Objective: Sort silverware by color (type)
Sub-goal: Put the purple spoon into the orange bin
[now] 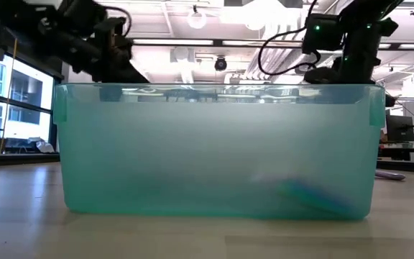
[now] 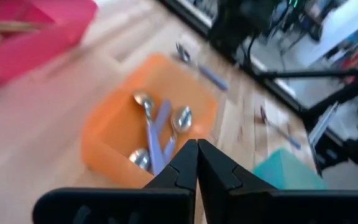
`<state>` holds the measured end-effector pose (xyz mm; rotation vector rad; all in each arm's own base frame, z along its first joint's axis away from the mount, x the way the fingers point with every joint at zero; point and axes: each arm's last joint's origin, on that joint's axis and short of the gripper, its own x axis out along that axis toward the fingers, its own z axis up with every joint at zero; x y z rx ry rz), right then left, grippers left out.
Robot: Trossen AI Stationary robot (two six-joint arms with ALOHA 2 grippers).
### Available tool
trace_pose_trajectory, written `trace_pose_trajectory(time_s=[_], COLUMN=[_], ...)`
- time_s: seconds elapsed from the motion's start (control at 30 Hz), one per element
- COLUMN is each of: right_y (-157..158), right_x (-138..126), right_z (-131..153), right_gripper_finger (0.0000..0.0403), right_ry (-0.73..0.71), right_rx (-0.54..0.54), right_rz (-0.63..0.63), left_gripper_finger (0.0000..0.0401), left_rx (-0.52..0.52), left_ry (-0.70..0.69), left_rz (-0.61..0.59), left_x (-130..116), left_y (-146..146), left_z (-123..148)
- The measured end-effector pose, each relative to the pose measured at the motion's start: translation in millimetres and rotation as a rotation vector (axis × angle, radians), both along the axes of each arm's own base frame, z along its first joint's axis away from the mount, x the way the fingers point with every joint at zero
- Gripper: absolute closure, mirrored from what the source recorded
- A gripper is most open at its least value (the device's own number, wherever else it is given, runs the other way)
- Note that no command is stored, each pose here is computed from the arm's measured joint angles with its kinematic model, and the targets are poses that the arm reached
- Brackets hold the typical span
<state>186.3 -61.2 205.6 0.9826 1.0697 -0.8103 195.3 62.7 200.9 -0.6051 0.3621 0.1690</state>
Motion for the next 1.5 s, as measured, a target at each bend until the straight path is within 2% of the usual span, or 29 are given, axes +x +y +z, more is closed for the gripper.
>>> trace_pose_trajectory(time_s=[0.17, 0.47, 0.63, 0.87, 0.97, 1.2, 1.5], right_y=[-0.6, -4.6, -5.1, -6.1, -6.6, -12.3, -20.2], right_x=[6.1, 23.1, 28.5, 33.1, 35.9, 58.3, 105.0], right_z=[-13.3, -49.3, -66.9, -75.4, -71.2, -44.3, 33.7], right_gripper_finger=[0.0266, 0.0265, 0.0294, 0.0370, 0.0394, 0.0393, 0.0397], right_ry=[0.081, 0.213, 0.271, 0.281, 0.254, 0.148, -0.060], right_rx=[0.022, 0.114, 0.167, 0.190, 0.186, 0.148, -0.034], right_rz=[-0.067, -0.077, -0.052, 0.019, 0.051, 0.127, 0.277], left_gripper_finger=[0.0401, 0.0401, 0.0401, 0.0401, 0.0401, 0.0401, 0.0401], left_rx=[0.004, -0.009, -0.003, 0.009, 0.009, 0.027, 0.042], left_ry=[-0.098, -0.120, -0.117, -0.116, -0.121, -0.122, -0.128], left_rz=[0.067, 0.080, 0.101, 0.114, 0.097, 0.127, 0.115], left_x=[-11.3, -23.2, -26.3, -29.7, -31.5, -36.9, -43.0], left_y=[18.1, 34.2, 39.2, 44.3, 46.3, 53.8, 60.5], left_z=[-7.2, -11.9, -12.2, -12.4, -12.2, -12.2, -12.0])
